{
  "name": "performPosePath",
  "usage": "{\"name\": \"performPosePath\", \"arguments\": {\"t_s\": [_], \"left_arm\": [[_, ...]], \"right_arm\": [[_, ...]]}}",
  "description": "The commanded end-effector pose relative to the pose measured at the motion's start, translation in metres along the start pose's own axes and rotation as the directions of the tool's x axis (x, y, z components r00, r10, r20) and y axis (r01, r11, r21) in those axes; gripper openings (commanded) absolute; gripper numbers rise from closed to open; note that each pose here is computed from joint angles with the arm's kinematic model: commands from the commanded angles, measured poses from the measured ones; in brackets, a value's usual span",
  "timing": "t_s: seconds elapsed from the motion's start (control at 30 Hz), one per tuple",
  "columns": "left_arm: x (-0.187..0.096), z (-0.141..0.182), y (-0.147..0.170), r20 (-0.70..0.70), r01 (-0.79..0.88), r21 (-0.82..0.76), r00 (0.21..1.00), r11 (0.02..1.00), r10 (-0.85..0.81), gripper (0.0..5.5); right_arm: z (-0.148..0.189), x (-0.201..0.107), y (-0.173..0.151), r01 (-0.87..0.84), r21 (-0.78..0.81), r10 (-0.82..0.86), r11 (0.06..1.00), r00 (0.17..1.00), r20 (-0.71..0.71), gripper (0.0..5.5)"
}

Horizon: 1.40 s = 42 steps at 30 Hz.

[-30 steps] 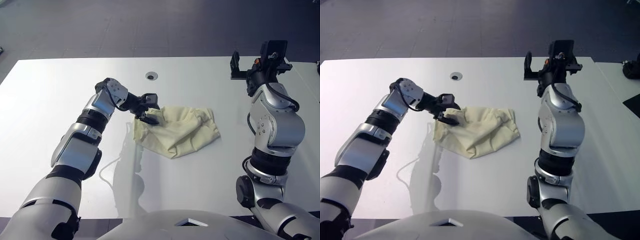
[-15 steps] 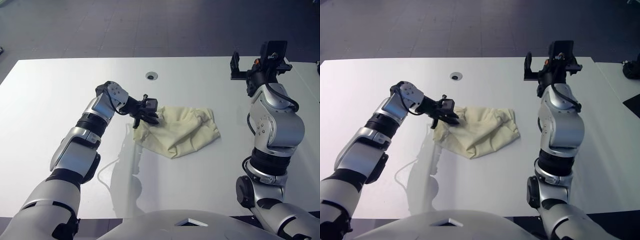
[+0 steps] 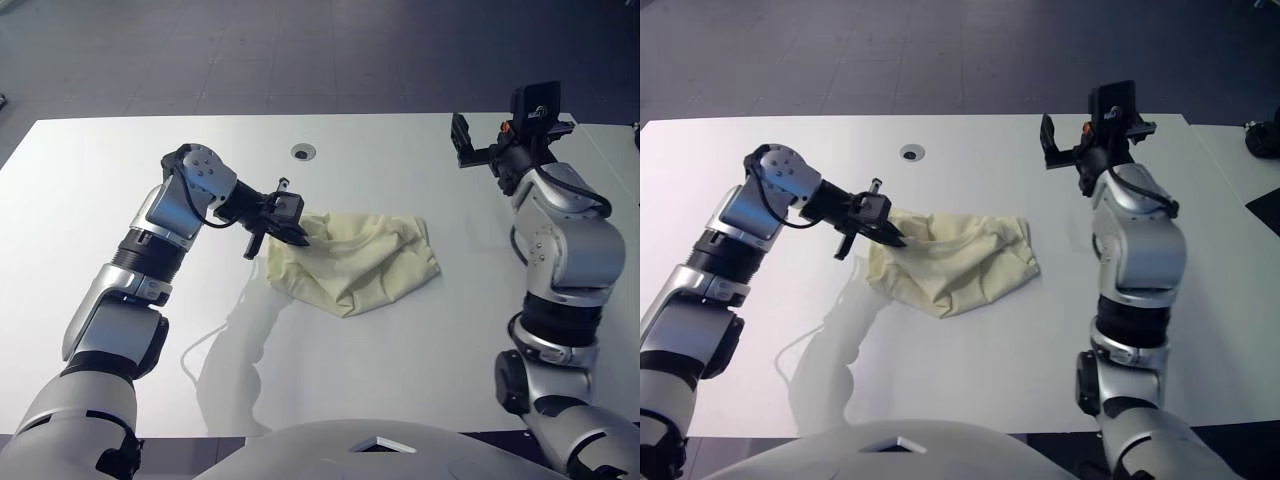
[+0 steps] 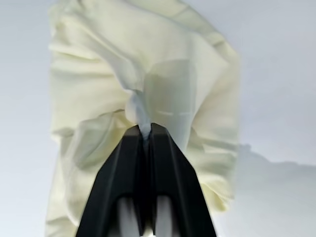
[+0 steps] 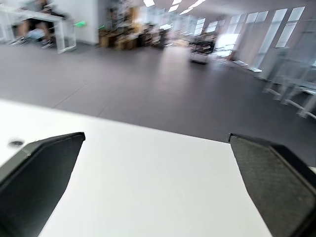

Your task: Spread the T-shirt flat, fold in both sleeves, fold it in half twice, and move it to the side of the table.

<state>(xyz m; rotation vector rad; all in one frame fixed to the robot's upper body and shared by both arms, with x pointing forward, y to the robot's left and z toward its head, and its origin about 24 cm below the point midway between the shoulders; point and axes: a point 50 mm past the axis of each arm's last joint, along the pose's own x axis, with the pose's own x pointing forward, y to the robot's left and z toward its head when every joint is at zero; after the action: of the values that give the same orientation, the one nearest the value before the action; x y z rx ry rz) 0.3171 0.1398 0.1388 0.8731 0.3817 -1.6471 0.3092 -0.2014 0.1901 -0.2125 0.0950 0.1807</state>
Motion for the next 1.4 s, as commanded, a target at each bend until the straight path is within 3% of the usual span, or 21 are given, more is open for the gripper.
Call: {"name": "performPosePath", "arguments": {"t_s": [0.03, 0.23, 0.4, 0.53, 0.57, 0.77, 1.1, 1.4], "left_arm": [[-0.002, 0.006, -0.010, 0.005, -0.003, 0.027, 1.000, 1.000, 0.003, 0.01], [0.006, 0.022, -0.025, 0.033, -0.017, 0.066, 0.999, 0.998, 0.015, 0.01], [0.008, 0.032, -0.036, 0.042, -0.007, 0.082, 0.999, 0.997, 0.003, 0.01], [0.008, 0.034, -0.040, 0.039, 0.000, 0.089, 0.999, 0.996, -0.003, 0.01], [0.008, 0.034, -0.040, 0.039, 0.002, 0.090, 0.999, 0.996, -0.006, 0.00], [0.008, 0.038, -0.041, 0.035, 0.006, 0.105, 0.999, 0.994, -0.010, 0.00], [-0.002, 0.041, -0.040, 0.018, 0.000, 0.127, 1.000, 0.992, -0.003, 0.00], [-0.004, 0.042, -0.040, 0.016, -0.005, 0.130, 1.000, 0.991, 0.003, 0.00]], "right_arm": [[0.007, 0.009, 0.007, -0.344, -0.053, 0.340, 0.938, 0.938, -0.068, 5.40], [0.012, 0.028, 0.024, -0.688, -0.204, 0.642, 0.696, 0.724, -0.252, 5.40], [0.008, 0.030, 0.032, -0.836, -0.304, 0.727, 0.456, 0.547, -0.414, 5.40], [-0.003, 0.036, 0.040, -0.882, -0.333, 0.724, 0.334, 0.466, -0.508, 5.40], [-0.006, 0.036, 0.042, -0.890, -0.334, 0.723, 0.310, 0.449, -0.526, 5.19], [-0.021, 0.037, 0.049, -0.919, -0.330, 0.713, 0.216, 0.379, -0.590, 4.33], [-0.045, 0.030, 0.050, -0.947, -0.287, 0.692, 0.146, 0.305, -0.654, 2.78], [-0.047, 0.028, 0.047, -0.948, -0.280, 0.693, 0.149, 0.302, -0.655, 1.22]]}}
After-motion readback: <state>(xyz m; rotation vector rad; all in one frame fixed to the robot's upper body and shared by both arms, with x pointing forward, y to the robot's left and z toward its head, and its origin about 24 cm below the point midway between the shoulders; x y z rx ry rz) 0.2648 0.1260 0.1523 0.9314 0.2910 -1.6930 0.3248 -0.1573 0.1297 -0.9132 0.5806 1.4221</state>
